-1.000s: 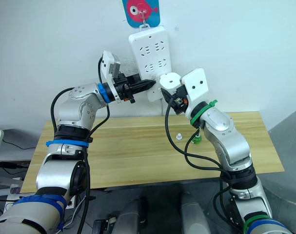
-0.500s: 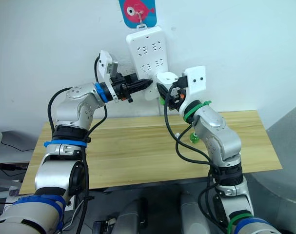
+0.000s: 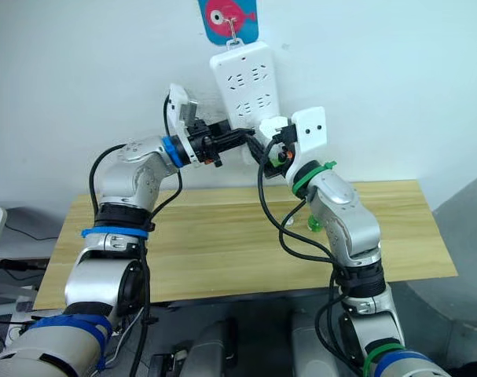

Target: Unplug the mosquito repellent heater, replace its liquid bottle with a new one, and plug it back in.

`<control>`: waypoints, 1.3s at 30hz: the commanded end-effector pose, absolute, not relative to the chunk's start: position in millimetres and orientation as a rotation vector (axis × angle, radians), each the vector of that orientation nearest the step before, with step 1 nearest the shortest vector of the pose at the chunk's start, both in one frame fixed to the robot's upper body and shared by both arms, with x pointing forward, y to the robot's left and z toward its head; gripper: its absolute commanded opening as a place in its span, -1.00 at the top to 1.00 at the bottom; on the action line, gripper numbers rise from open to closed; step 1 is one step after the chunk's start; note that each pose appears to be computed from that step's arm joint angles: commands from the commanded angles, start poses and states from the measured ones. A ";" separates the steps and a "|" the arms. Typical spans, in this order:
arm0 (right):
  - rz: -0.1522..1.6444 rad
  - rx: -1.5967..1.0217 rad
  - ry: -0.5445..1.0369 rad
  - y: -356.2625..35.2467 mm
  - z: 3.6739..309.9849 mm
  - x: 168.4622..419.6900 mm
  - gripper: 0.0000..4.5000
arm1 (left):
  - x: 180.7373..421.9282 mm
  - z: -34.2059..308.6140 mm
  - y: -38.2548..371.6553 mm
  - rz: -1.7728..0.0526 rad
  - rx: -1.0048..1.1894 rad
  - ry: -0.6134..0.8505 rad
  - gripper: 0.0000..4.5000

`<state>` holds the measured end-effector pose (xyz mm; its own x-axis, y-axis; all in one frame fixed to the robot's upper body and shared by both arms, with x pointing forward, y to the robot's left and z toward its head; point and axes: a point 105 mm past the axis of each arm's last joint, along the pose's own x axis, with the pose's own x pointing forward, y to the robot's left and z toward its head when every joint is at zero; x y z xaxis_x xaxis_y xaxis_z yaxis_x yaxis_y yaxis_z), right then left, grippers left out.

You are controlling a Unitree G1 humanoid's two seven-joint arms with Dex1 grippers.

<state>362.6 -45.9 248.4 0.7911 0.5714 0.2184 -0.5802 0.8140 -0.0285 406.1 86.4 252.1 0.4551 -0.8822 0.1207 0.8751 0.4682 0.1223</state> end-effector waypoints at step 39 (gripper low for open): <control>0.852 0.014 -0.179 -61.8 226.1 333.6 0.98 | 280.9 240.6 106.3 -0.859 0.165 -0.304 -1.00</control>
<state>335.2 -62.7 212.9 0.6472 0.7541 0.1120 -0.7573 0.6528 -0.0195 285.1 109.0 233.8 0.6365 -0.7509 0.1759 0.7094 0.6595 0.2486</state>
